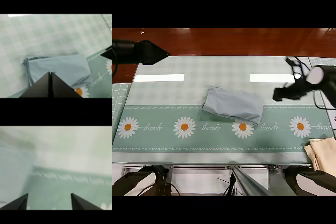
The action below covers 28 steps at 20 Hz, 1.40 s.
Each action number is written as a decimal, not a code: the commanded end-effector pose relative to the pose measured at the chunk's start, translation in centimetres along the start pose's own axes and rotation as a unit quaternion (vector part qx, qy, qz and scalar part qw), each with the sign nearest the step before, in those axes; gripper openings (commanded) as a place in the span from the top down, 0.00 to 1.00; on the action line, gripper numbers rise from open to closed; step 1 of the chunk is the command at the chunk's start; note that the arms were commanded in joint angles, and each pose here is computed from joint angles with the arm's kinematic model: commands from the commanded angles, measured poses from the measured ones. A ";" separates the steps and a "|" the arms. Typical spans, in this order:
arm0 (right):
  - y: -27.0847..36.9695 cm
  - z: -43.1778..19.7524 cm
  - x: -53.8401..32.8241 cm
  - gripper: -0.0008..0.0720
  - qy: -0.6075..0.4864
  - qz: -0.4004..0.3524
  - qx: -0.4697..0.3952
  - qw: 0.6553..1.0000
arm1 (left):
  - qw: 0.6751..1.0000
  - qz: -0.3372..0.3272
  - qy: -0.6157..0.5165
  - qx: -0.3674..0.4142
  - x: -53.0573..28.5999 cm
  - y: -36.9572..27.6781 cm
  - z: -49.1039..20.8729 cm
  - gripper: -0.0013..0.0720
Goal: Fold the shirts.
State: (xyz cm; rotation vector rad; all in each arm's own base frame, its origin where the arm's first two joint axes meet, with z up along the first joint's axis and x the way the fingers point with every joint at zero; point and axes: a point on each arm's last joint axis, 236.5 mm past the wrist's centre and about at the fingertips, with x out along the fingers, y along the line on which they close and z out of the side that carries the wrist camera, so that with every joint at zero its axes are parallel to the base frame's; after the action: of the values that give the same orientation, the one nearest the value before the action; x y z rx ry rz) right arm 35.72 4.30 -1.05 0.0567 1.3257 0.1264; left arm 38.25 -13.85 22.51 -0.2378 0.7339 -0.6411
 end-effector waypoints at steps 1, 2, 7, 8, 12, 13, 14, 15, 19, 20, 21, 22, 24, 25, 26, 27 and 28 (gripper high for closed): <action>-1.8 -6.6 1.6 0.15 0.073 0.128 0.151 0.977 | 0.999 0.022 0.028 0.012 -0.1 1.1 -1.3 0.94; -0.8 -6.8 2.6 0.15 0.062 0.166 0.185 0.967 | 0.999 0.029 0.034 0.015 -0.1 1.4 -1.6 0.94; 4.5 -4.5 6.4 0.15 -0.028 0.243 0.250 0.937 | 0.998 0.037 0.045 0.008 -0.2 1.7 -2.1 0.94; 5.5 -4.1 7.1 0.15 -0.034 0.242 0.246 0.938 | 0.998 0.037 0.045 0.007 -0.2 1.8 -2.1 0.94; 9.1 -2.6 9.6 0.22 -0.052 0.245 0.270 0.930 | 0.998 0.037 0.045 0.007 -0.1 1.8 -2.1 0.94; 9.8 -2.4 9.9 0.50 -0.056 0.247 0.272 0.928 | 0.998 0.037 0.046 0.007 -0.1 1.8 -2.1 0.94; 10.2 -2.0 9.7 0.83 -0.061 0.250 0.264 0.930 | 0.998 0.037 0.047 0.006 0.0 1.9 -2.2 0.94; 10.4 -1.5 9.0 0.94 -0.067 0.256 0.244 0.933 | 0.998 0.036 0.048 0.005 0.1 1.9 -2.2 0.94; 8.5 2.2 0.8 0.94 -0.120 0.261 0.125 0.950 | 0.998 0.036 0.059 -0.006 1.0 2.6 -2.6 0.94; 6.7 3.2 -2.3 0.94 -0.137 0.247 0.129 0.951 | 0.997 0.035 0.063 -0.009 1.4 2.9 -2.8 0.94; 4.8 3.8 -5.2 0.94 -0.154 0.228 0.138 0.952 | 0.997 0.035 0.068 -0.014 1.8 3.3 -2.9 0.94; 2.5 4.3 -8.5 0.94 -0.179 0.202 0.144 0.952 | 0.997 0.035 0.073 -0.018 2.3 3.7 -3.1 0.94; -1.7 4.1 -14.4 0.94 -0.226 0.143 0.146 0.953 | 0.995 0.034 0.087 -0.029 3.3 4.6 -3.7 0.94; -4.1 3.2 -17.0 0.94 -0.240 0.107 0.166 0.950 | 0.994 0.033 0.094 -0.034 3.9 5.0 -4.0 0.94; -6.4 1.8 -19.1 0.94 -0.246 0.072 0.194 0.947 | 0.994 0.032 0.100 -0.038 4.4 5.4 -4.3 0.94; -8.1 0.1 -20.5 0.94 -0.242 0.043 0.217 0.945 | 0.993 0.032 0.105 -0.042 4.8 5.7 -4.6 0.94; -9.6 -2.1 -21.3 0.94 -0.227 0.015 0.239 0.944 | 0.993 0.031 0.109 -0.040 5.2 6.0 -4.8 0.94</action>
State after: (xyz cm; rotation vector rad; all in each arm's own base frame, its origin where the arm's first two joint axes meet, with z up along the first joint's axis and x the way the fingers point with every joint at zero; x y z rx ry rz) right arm 35.27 -2.45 15.59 0.5155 0.8192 0.0575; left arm 40.00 -12.26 15.26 -0.2184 0.9450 -0.5803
